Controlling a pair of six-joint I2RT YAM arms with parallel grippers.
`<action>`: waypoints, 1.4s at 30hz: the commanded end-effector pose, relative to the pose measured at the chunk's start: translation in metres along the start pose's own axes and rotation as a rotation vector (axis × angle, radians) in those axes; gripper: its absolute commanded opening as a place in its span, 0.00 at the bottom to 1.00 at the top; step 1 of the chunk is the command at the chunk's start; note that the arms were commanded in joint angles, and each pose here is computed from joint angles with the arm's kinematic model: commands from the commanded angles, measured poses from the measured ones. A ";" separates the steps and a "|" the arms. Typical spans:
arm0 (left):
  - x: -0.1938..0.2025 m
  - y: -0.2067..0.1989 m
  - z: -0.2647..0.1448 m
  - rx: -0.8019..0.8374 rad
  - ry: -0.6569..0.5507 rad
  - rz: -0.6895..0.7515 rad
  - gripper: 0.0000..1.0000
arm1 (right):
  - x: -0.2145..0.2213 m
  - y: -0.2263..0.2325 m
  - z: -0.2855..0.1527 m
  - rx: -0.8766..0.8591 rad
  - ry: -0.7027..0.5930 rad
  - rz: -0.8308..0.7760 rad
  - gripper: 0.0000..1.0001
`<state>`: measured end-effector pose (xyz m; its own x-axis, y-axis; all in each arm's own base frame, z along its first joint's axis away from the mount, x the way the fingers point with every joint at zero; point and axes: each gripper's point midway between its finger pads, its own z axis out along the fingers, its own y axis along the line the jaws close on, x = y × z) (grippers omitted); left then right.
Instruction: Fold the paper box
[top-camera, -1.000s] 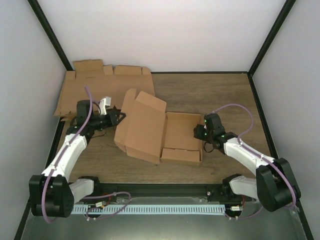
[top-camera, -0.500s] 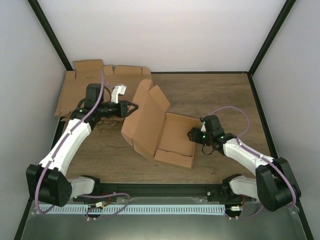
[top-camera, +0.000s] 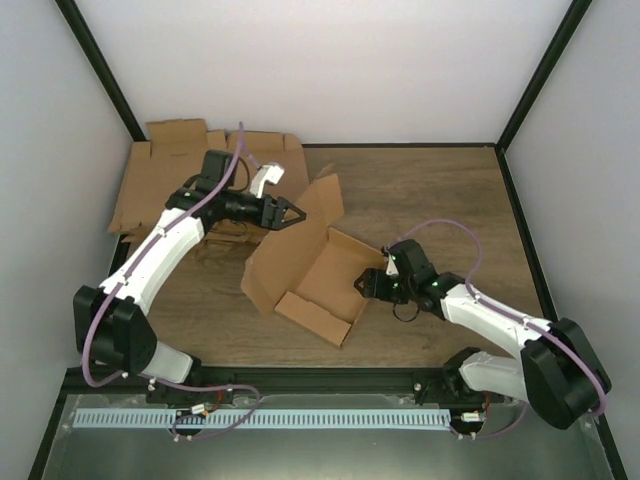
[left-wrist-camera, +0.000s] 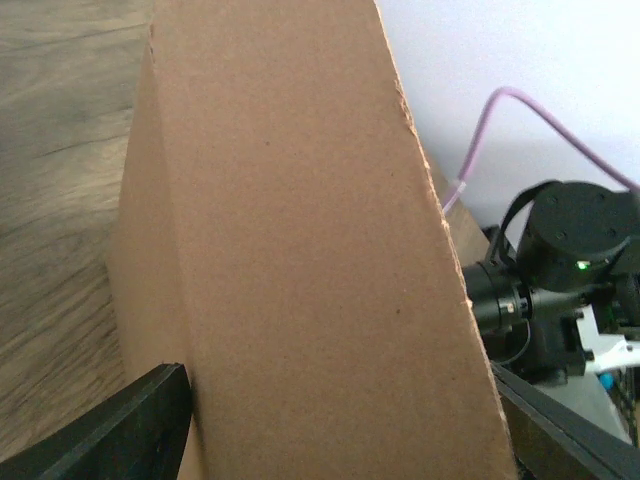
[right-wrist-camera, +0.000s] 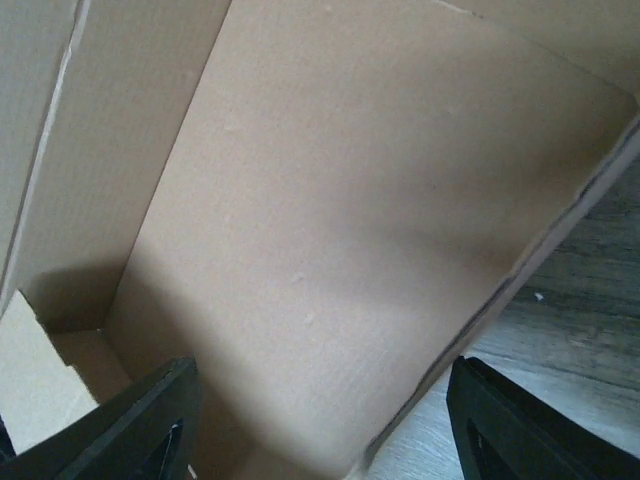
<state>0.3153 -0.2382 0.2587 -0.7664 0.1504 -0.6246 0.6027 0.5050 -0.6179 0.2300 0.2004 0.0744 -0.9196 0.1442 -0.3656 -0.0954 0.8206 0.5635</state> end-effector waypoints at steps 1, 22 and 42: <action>0.010 -0.030 0.017 0.081 0.097 0.101 0.78 | -0.008 0.003 -0.014 0.047 -0.025 -0.046 0.78; -0.003 -0.064 0.015 0.066 0.087 0.181 0.82 | -0.159 0.122 -0.105 -0.438 -0.493 -0.722 0.94; 0.004 -0.070 0.010 0.086 0.103 0.181 0.82 | -0.219 0.124 -0.063 -0.553 -0.538 -1.051 1.00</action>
<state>0.2825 -0.2821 0.2917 -0.6708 0.3028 -0.6770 0.7325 0.4132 -0.5410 0.3888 0.2374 0.2512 -0.1440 -0.1168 -0.9827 -0.9022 0.4234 0.0818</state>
